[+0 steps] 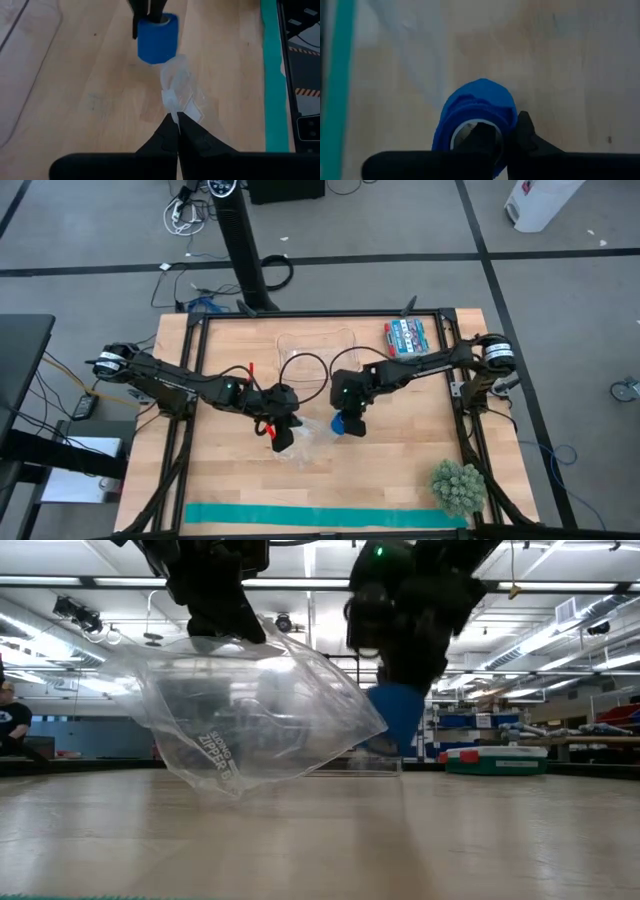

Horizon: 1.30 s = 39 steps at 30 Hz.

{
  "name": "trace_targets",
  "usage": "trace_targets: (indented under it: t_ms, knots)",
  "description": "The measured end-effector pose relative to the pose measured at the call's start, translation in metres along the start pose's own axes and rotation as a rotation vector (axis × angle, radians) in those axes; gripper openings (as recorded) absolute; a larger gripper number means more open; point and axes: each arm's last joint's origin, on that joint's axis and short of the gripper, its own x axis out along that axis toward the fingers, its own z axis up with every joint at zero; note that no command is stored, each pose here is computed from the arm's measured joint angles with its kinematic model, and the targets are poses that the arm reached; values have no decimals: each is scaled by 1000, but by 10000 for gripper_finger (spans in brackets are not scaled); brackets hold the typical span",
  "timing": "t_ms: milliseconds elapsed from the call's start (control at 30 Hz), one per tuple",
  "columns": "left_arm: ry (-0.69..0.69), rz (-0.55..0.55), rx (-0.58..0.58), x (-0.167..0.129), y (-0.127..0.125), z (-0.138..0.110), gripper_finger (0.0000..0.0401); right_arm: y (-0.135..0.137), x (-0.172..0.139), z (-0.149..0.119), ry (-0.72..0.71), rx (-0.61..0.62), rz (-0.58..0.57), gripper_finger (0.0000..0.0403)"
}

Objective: Roll bandage

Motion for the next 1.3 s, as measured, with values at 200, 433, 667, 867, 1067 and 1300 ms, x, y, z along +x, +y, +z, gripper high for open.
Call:
trace_targets:
  t_ms: [200,433,667,867,1067,1300]
  knots:
    - [-20,0,-2,0,0,2,2,12,-38,7,-120,-9,-1,4]
    - [-64,-13,-22,0,-2,6,2,15,-57,9,-201,20,-86,2]
    - [-95,12,-85,0,-1,8,2,16,-58,12,-238,21,-91,2]
    - [-109,31,-156,0,0,8,2,16,-58,13,-245,31,-89,2]
    - [-133,60,-226,0,1,9,2,16,-59,15,-266,25,-88,1]
    - [-213,94,-363,-1,3,14,2,22,-59,20,-328,-8,-58,1]
